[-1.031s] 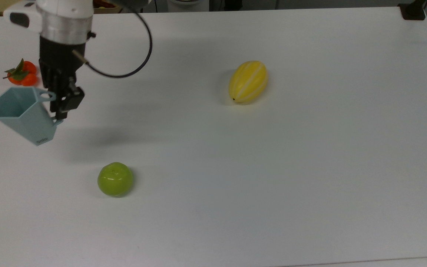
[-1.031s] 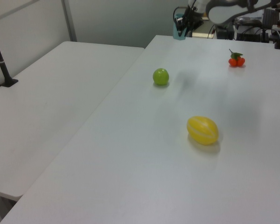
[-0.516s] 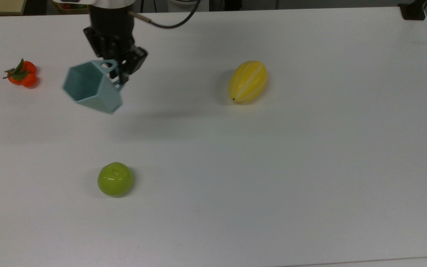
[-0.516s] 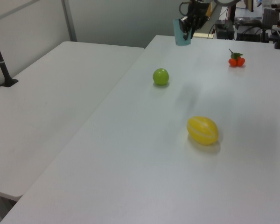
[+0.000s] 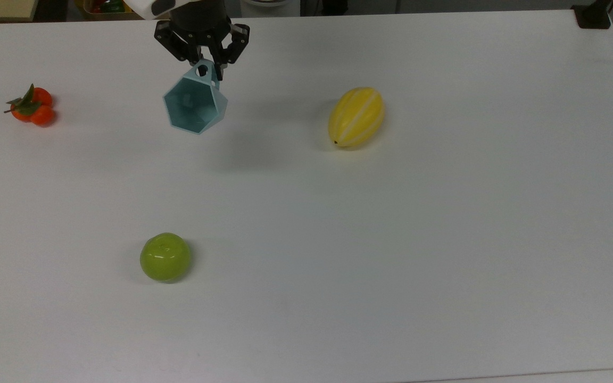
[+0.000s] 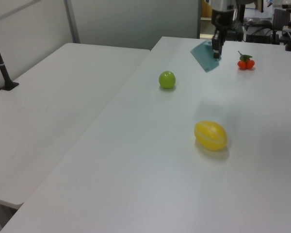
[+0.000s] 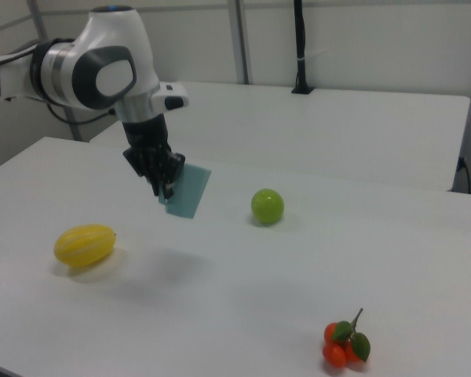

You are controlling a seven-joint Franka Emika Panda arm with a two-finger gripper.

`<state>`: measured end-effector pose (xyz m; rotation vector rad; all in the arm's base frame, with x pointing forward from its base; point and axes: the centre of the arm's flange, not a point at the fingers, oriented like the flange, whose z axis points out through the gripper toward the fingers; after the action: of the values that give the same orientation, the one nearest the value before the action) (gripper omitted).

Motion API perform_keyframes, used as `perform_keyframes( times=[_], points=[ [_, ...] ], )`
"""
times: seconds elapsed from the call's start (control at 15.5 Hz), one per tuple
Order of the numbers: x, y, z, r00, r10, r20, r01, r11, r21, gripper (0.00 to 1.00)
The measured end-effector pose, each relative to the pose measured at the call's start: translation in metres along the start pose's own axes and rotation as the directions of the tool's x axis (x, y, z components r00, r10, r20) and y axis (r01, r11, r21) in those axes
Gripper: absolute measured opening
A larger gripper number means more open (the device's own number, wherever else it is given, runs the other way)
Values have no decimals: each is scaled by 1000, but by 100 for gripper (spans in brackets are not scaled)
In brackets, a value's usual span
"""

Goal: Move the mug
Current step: 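Lift the teal mug and carry it toward the yellow melon, then lower the mug upright onto the table and open the gripper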

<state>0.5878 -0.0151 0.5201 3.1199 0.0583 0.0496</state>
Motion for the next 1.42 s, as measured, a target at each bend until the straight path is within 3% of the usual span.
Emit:
perform_keyframes(
  times=[0.32, 1.03, 1.42],
  points=[
    [-21, -3, 49, 991, -109, 76, 108, 994, 12, 24],
    [-90, 8, 127, 954, -284, -91, 281, 959, -44, 23],
    [-110, 40, 149, 929, -345, -134, 337, 938, -78, 23]
  ],
)
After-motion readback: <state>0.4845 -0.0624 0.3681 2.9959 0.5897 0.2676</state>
